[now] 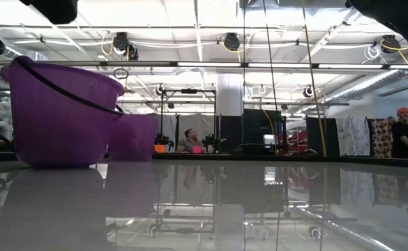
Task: Sort candy by brand, put in halloween buckets
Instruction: Put the white candy into the green bucket, then return to Home Position
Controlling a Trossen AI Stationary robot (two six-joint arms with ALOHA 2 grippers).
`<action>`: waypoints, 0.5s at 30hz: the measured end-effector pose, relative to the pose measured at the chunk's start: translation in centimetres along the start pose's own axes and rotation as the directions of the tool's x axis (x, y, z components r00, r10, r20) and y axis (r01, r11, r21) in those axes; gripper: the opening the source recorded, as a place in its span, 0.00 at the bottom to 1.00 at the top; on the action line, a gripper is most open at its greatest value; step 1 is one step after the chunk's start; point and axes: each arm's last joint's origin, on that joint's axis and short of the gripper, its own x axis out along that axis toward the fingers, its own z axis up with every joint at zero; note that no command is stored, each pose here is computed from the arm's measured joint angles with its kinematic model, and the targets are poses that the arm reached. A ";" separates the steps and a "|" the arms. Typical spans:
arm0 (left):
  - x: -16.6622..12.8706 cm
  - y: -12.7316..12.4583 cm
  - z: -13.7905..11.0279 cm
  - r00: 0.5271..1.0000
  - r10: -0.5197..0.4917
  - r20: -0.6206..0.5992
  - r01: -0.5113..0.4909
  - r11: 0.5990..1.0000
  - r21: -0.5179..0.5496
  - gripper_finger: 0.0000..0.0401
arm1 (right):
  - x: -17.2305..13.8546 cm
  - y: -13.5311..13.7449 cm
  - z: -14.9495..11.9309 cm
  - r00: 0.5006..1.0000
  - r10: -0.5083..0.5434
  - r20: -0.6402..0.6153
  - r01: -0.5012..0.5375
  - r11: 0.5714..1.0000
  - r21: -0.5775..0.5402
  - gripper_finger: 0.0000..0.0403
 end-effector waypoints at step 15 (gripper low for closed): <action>0.0 0.0 0.0 1.000 0.000 0.000 0.000 1.000 -0.008 0.46 | 0.1 -1.4 0.7 1.000 0.014 -0.026 -0.017 0.995 -0.100 0.21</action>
